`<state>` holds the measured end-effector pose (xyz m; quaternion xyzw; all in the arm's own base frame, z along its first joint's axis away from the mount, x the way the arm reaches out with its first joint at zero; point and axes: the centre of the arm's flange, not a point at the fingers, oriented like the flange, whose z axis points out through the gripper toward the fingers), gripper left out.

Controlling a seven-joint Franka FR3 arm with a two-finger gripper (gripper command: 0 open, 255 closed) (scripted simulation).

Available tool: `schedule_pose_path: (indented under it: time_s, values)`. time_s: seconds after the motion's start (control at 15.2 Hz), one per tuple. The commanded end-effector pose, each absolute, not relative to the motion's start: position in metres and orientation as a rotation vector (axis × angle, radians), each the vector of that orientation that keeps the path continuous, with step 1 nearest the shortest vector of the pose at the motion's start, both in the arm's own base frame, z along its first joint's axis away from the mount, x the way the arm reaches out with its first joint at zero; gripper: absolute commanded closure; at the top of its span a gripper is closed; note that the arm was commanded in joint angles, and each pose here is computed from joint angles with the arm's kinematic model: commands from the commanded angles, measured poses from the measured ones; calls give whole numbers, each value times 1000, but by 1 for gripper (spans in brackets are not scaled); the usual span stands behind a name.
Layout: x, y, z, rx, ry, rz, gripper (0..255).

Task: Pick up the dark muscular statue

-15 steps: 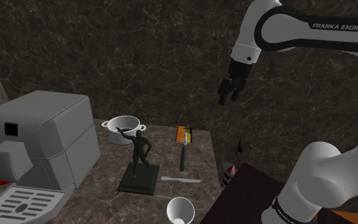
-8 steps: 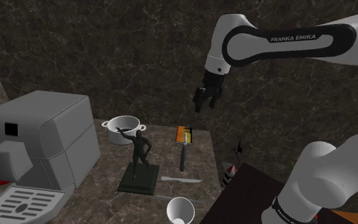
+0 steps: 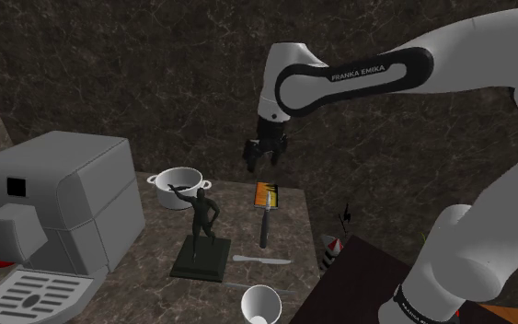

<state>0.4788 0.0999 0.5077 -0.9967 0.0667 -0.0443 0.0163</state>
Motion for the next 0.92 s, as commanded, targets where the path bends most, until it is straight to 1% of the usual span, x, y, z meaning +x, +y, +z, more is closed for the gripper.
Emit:
schedule_pose_path:
  time_s: [0.0, 0.86]
  values:
    - [498, 114, 498, -3101, 218, -138, 0]
    - [628, 195, 418, -3119, 279, -139, 0]
